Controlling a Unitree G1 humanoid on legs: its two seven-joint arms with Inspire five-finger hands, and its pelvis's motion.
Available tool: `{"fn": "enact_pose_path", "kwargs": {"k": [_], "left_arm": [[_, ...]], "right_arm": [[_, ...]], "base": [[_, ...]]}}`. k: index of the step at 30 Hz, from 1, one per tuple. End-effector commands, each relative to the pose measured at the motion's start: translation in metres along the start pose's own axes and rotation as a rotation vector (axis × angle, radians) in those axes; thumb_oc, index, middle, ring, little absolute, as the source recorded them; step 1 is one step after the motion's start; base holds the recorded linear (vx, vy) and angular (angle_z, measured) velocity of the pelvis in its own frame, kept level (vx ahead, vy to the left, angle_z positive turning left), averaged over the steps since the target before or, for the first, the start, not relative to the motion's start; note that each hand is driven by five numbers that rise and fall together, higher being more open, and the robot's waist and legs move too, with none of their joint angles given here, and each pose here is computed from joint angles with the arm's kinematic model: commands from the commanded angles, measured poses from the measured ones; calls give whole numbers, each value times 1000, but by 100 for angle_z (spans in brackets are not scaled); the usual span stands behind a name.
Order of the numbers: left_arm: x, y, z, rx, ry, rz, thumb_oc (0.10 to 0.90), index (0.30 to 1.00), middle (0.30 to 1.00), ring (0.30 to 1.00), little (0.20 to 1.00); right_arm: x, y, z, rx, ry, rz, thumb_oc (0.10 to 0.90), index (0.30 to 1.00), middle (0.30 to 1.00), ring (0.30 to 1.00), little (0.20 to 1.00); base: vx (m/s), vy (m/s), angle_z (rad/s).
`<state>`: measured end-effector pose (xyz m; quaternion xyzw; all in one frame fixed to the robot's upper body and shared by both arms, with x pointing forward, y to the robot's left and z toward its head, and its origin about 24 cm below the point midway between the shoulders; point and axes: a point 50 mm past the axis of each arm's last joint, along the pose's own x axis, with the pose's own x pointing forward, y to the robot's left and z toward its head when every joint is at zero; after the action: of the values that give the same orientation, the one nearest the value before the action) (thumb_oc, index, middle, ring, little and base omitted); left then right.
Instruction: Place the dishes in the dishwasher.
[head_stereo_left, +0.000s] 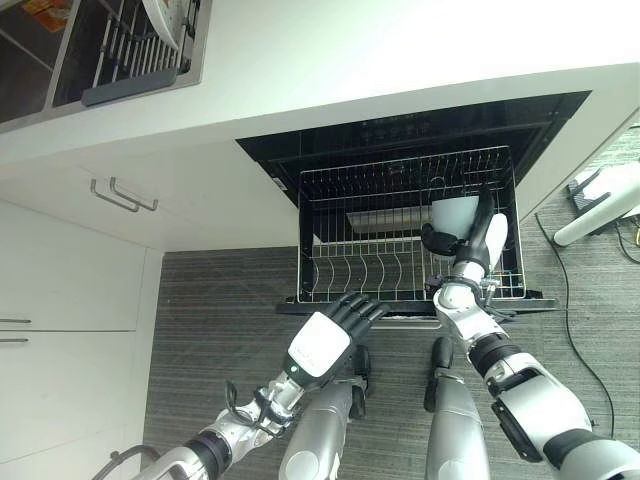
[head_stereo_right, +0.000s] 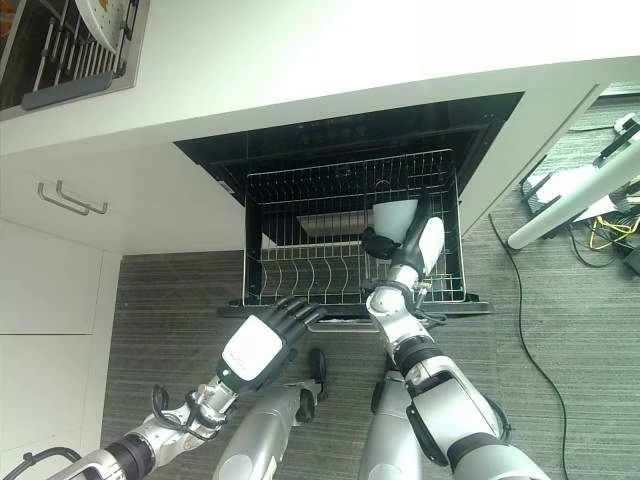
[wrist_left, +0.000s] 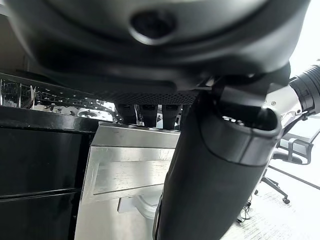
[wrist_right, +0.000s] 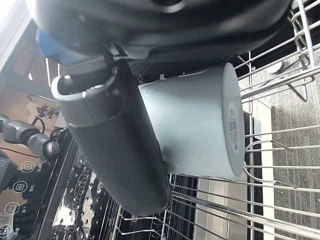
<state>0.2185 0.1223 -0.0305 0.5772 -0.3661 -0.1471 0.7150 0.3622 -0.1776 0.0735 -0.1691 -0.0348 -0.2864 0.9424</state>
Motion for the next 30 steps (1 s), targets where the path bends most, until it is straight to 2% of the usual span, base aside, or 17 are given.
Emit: {"fn": "enact_pose_path", "kwargs": {"k": [1,3,6,11,17,30], "left_arm": [[-20,-3,24,-58,-69,-17,800,900,900,900,900],[-21,-4,26,-58,-58,-15,800,900,900,900,900],[-23,-4,27,-59,-45,-11,800,900,900,900,900],[-25,-3,24,-58,-28,-4,800,900,900,900,900],[-24,1,16,-50,-4,-11,800,900,900,900,900],[-16,8,6,-41,14,-15,800,900,900,900,900]], "right_arm": [[-25,-58,-93,-242,244,-163,800,900,900,900,900],[-29,-59,-88,-194,154,-165,800,900,900,900,900],[-34,-54,-78,-30,79,-100,800,900,900,900,900],[-42,-50,-76,120,79,11,800,900,900,900,900],[-51,-47,-70,143,55,100,800,900,900,900,900],[-60,-49,-68,120,41,126,800,900,900,900,900]], "base": [[-12,32,-1],[-13,36,0],[-8,20,-1],[-14,27,-8],[-2,3,-3],[0,0,0]]}}
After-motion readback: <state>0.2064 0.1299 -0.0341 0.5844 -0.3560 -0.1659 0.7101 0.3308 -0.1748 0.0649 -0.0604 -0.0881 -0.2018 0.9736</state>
